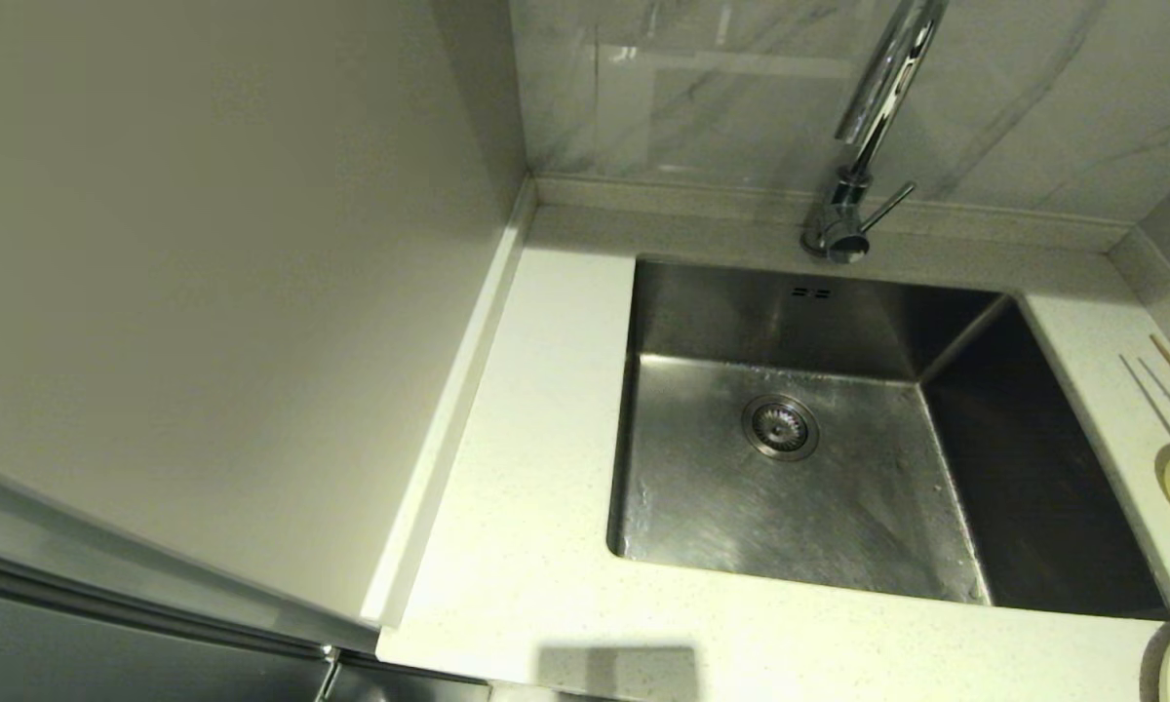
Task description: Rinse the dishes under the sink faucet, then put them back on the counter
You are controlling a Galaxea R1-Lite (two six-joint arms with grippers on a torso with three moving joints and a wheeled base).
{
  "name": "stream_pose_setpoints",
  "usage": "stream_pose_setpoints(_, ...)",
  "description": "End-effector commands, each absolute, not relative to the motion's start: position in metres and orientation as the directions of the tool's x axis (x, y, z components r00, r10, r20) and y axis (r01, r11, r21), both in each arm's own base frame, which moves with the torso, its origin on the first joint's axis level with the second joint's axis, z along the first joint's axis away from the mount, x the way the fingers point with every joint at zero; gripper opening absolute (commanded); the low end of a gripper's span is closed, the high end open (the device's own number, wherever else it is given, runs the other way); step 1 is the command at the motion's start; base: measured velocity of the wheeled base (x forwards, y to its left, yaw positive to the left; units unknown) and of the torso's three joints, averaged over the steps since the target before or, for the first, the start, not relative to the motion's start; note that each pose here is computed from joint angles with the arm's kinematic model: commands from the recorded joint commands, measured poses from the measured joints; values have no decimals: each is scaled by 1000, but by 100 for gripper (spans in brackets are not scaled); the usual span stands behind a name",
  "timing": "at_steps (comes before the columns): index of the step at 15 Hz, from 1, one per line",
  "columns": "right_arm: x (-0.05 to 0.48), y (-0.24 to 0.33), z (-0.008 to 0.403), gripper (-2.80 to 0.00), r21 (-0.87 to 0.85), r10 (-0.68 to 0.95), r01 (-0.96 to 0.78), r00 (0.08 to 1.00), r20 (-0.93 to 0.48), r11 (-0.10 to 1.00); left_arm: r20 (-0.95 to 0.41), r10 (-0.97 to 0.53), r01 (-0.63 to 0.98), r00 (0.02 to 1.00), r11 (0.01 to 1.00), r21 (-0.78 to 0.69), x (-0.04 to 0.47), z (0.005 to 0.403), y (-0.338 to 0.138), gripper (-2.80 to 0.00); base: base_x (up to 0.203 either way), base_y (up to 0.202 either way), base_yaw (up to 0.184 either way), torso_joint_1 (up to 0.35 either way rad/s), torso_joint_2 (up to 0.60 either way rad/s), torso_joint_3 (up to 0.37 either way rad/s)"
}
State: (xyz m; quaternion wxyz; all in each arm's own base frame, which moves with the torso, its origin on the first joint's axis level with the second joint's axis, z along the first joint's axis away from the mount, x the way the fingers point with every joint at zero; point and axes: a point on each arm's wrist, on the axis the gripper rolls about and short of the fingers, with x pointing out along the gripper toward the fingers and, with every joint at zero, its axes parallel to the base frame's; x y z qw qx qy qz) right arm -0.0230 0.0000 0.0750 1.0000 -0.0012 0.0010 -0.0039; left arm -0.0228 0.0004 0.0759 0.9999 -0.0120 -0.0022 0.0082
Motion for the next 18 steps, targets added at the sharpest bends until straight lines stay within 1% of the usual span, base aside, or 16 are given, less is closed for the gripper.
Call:
stream_pose_setpoints(1,-23,0,75,-280,-3,-8,8,1000,-5,1000,6,17,-17,1000,1000,-25,-23,76,0,-280,0,0,0,0,0,0)
stream_pose_setpoints(18,-23,0,75,-280,-1,-9,9,1000,-5,1000,6,17,-17,1000,1000,-25,-23,76,0,-280,0,0,0,0,0,0)
